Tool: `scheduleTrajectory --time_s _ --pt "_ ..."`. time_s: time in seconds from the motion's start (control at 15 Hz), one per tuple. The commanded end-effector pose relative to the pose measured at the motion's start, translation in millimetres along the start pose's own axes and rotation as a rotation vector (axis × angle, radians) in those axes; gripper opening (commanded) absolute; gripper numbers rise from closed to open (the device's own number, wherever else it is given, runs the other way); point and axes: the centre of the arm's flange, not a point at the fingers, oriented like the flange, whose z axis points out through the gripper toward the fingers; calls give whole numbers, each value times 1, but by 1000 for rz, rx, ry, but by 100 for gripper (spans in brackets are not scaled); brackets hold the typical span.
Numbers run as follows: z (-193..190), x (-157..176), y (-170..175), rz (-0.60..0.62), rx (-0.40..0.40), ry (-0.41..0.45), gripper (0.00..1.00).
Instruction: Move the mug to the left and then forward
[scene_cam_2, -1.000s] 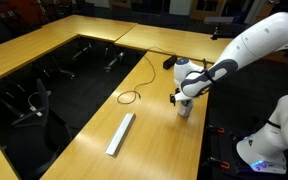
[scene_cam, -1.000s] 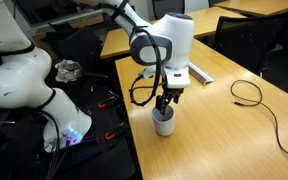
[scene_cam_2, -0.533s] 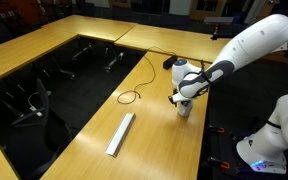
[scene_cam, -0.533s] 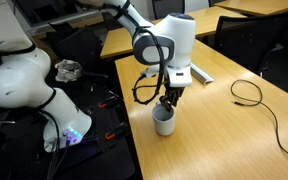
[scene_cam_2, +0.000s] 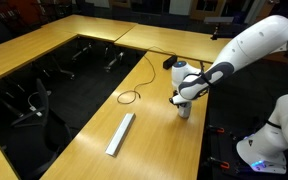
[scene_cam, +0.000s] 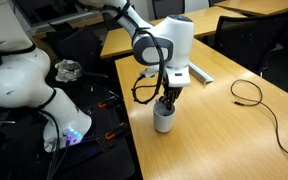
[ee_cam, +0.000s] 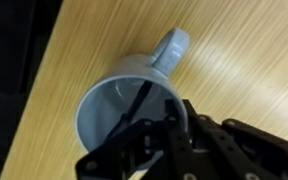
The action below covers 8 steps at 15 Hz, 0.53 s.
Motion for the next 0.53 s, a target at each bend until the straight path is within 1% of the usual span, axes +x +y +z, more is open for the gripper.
scheduleTrajectory --time_s 0.0,0.07,0.27,0.4,0.47 --pt "-18 -14 -5 -19 32 34 3" --pt "-24 -19 -9 -30 58 36 3" --pt "-55 -47 -34 -28 123 79 3" --pt "-71 -75 -51 -22 150 70 3" --pt "-76 -94 -59 0 157 65 3"
